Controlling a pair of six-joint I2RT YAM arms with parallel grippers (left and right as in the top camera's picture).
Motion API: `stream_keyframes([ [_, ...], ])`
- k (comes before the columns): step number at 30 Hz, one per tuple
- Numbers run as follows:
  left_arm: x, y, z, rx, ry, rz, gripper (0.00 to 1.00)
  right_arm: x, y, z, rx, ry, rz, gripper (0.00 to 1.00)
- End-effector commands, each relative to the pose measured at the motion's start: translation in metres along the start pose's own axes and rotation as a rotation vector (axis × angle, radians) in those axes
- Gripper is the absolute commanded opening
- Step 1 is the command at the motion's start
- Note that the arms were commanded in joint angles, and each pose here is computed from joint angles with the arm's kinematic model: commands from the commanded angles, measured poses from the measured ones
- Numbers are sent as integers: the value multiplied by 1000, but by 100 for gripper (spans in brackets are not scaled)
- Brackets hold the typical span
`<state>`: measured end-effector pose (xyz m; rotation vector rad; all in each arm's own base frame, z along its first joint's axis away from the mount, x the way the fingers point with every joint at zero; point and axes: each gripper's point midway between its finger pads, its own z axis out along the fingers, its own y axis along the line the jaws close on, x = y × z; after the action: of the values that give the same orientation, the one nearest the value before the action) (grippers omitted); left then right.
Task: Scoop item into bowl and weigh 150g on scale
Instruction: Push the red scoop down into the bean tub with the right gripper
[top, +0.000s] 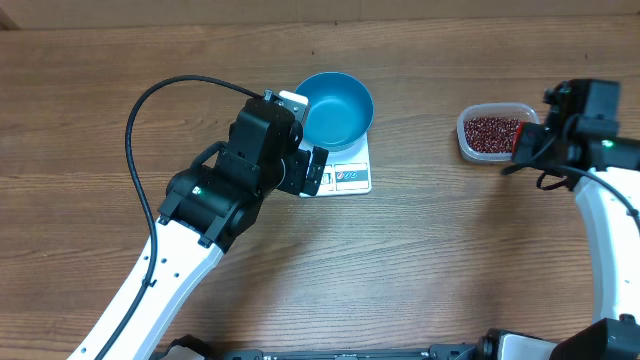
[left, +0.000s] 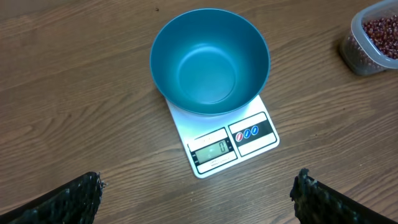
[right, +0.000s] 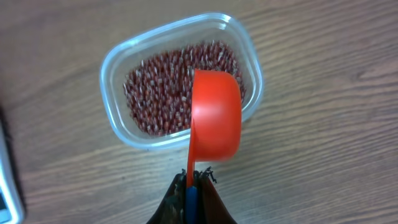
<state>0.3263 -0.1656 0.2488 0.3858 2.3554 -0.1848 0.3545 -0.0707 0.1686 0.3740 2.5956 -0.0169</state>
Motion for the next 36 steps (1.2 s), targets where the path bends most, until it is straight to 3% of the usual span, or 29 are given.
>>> stream_keyframes([
  [1, -10, -1, -10, 12, -34, 13, 99, -31, 11, -31, -93, -65, -1, 4],
  [9, -10, -1, -10, 12, -34, 13, 100, -64, 16, -59, -103, -73, -37, 4],
  [17, -10, -1, -10, 12, -34, 13, 100, -54, 16, -27, -106, 43, -86, 4],
  [36, -10, -1, -10, 12, -34, 13, 100, -60, 18, -22, -121, 25, -87, 4],
])
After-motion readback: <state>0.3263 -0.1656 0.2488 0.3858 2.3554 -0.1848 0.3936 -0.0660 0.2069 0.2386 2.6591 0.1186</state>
